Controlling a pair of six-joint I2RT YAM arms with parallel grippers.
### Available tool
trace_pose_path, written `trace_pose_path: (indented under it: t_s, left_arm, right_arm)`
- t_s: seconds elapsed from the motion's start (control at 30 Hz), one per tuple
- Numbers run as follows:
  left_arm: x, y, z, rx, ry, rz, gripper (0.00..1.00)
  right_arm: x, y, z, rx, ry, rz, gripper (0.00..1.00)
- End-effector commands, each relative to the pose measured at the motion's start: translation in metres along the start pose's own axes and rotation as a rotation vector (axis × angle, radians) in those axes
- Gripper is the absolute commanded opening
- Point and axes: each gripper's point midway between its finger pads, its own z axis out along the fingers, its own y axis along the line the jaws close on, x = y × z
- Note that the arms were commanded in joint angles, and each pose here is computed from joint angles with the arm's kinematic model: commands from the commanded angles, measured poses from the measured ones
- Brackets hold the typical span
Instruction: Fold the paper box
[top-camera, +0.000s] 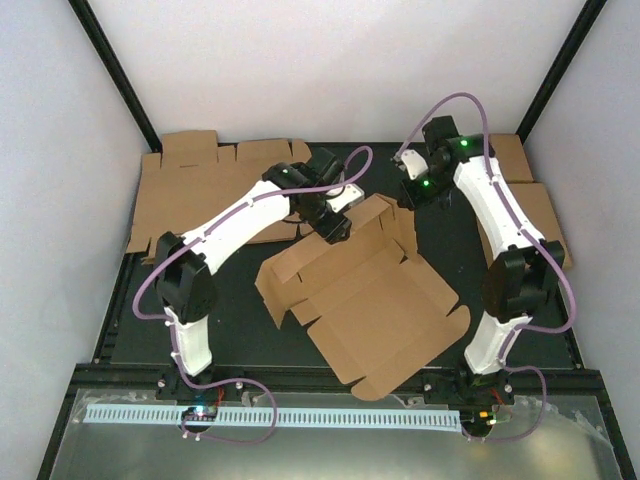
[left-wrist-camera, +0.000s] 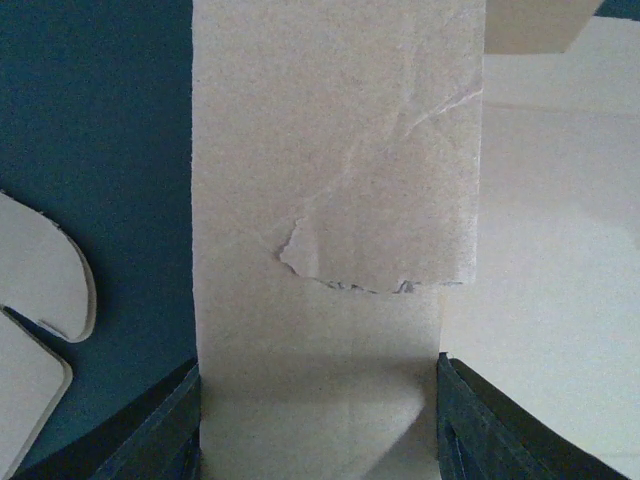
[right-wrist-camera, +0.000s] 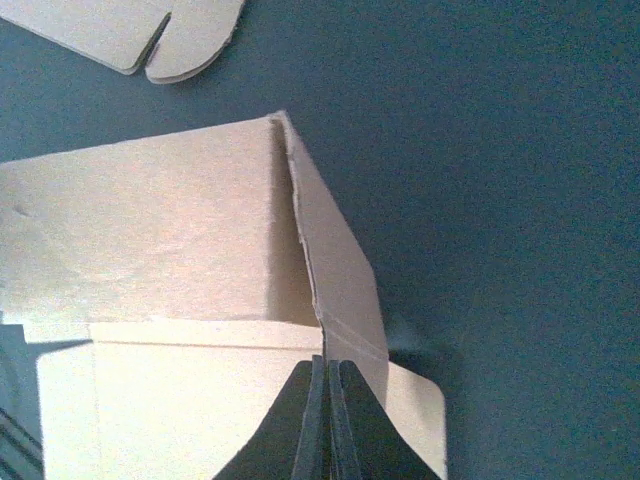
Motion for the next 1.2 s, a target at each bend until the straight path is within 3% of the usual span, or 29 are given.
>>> trace_pose_path:
  t_s: [0.0,0.3,0.47,0.6,0.8,1.1,1.17]
  left_arm:
    - [0.003,-0.021,0.009,0.09,0.039,0.026,0.54]
    - [0.006,-0.045,0.003,0.083,0.016,0.105,0.53]
    - [0.015,-0.064,0.0,0.056,0.022,0.149,0.52]
    - [0.027,-0.077,0.002,0.043,0.038,0.183,0.52]
    - [0.041,-0.083,0.005,0.023,0.066,0.201,0.51]
    - [0.045,-0.083,0.005,0.016,0.072,0.222,0.51]
    - [0.045,-0.082,0.006,0.006,0.076,0.223,0.51]
  right_arm:
    - [-0.025,0.03,-0.014,-0.081,-0.106,0.057,0.02]
    - [0.0,0.022,-0.009,0.025,-0.254,0.088,0.02]
    - [0.023,0.017,-0.01,0.09,-0.37,0.106,0.06]
    - [0.04,0.021,-0.009,0.076,-0.446,0.143,0.12]
    - [0.062,0.024,-0.003,0.061,-0.507,0.166,0.14]
    - [0.07,0.031,-0.02,-0.022,-0.62,0.208,0.43]
    - [0.07,0.033,-0.023,-0.053,-0.622,0.215,0.45]
